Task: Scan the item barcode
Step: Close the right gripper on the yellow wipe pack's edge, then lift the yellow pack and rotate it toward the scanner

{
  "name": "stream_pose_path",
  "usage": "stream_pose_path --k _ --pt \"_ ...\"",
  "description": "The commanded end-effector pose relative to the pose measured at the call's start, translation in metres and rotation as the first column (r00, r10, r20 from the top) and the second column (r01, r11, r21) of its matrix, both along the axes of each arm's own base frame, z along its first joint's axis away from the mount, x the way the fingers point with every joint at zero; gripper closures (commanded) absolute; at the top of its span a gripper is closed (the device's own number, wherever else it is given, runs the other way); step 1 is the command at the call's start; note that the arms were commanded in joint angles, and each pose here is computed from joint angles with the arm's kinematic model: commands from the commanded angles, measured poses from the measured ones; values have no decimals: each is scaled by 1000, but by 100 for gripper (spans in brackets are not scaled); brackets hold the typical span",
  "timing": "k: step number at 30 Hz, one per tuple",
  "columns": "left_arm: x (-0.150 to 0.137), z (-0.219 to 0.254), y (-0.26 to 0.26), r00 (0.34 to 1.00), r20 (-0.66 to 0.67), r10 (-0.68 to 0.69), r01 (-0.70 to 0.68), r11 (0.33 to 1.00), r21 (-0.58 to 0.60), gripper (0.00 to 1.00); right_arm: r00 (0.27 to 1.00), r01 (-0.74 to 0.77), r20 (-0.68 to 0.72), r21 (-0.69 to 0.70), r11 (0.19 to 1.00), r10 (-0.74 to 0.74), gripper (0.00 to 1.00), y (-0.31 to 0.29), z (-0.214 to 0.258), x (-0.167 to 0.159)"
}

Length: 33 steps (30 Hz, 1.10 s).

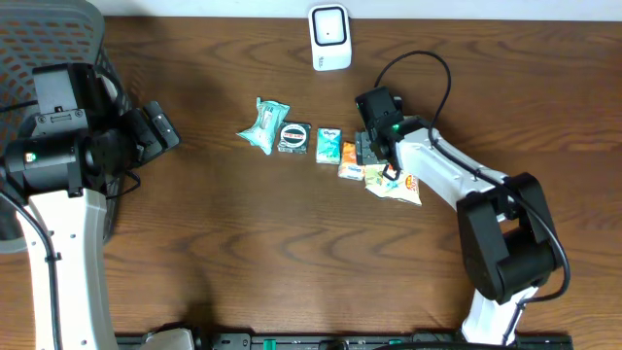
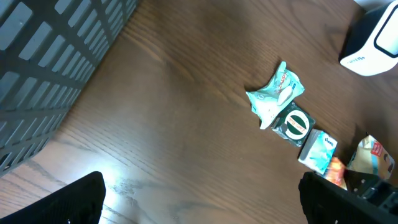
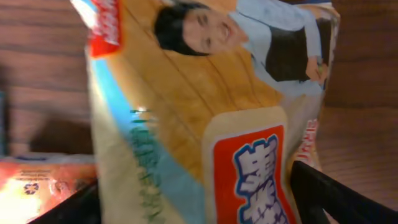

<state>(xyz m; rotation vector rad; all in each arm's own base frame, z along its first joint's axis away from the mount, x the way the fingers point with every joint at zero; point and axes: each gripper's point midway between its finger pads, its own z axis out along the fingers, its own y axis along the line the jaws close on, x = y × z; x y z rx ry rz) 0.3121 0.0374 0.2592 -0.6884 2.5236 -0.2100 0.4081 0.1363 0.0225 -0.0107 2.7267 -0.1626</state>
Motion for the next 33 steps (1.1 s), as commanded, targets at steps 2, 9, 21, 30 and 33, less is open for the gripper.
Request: stream_pose_path --k 2,9,21,30,33 --pt "2 7 1 1000 16 3 -3 1000 -3 2 999 42 -28 -155 987 -46 23 -33 -7 -5" --pt "2 7 1 1000 16 3 -3 1000 -3 3 991 89 -70 -284 955 -114 20 -73 2 -19" --pt "2 7 1 1000 16 3 -3 1000 -3 2 991 127 67 -219 967 -115 18 -77 75 -18" --pt "2 7 1 1000 16 2 -2 1000 -2 2 995 51 82 -7 999 -50 7 -40 98 -23" --pt "2 7 1 1000 16 3 -3 1000 -3 2 998 30 54 34 999 -32 7 -31 92 -25"
